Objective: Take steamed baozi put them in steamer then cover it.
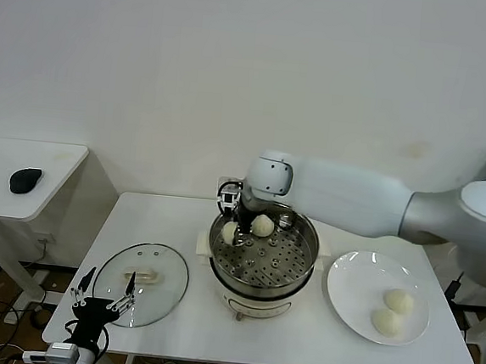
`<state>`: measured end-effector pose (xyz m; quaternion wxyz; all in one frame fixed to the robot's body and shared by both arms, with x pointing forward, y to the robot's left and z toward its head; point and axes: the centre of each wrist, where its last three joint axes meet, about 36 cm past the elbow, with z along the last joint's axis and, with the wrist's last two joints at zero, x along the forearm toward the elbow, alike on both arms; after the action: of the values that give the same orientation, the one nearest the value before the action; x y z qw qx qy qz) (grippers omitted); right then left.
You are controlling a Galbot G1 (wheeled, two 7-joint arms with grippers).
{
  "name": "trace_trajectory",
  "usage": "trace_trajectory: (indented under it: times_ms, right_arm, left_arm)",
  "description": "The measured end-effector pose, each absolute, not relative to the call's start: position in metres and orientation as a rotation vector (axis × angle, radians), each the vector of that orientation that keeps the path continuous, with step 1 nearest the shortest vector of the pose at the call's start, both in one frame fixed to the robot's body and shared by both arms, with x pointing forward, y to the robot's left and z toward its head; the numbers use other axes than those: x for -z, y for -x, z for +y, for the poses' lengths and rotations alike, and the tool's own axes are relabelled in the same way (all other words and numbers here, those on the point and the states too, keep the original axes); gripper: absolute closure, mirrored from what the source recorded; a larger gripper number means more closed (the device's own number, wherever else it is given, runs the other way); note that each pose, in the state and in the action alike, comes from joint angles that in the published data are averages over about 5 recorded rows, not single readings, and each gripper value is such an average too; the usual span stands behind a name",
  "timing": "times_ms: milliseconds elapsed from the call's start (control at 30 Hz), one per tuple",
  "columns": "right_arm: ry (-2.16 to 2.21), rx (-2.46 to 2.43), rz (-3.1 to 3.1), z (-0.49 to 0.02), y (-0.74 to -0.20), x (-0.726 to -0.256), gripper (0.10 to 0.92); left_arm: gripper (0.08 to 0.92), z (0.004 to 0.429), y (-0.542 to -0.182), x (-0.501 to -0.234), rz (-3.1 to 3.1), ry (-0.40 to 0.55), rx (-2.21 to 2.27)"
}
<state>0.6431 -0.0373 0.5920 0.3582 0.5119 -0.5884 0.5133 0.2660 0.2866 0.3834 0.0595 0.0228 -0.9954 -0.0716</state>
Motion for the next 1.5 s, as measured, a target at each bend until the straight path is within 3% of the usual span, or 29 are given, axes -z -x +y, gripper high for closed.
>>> trace_trajectory:
  times_ms: [267, 533, 667, 1100, 1500]
  right_arm:
    - [-1.299, -1.298, -1.520, -0.031, -0.644, -0.578, 0.441]
    - [-1.302, -1.289, -1.529, -0.042, -0.642, -0.599, 0.246]
    - [-1.297, -1.301, -1.523, -0.062, -0.639, -0.624, 0.203]
    - [-1.251, -1.335, -1.478, -0.186, -0.599, -0.697, 0.200]
    - [-1.227, -1.281, -1.461, -0.323, -0.560, -0.669, 0.200]
  left_arm:
    - [0.177, 0.287, -0.265, -0.383, -3.013, -0.073, 0.215]
    - [0.177, 0.287, -0.264, -0.383, -3.012, -0.072, 0.217]
    - [0.177, 0.287, -0.265, -0.385, -3.015, -0.066, 0.221]
    - [0.177, 0.280, -0.260, -0.390, -3.019, -0.028, 0.225]
    - [0.177, 0.277, -0.254, -0.388, -3.007, -0.027, 0.233]
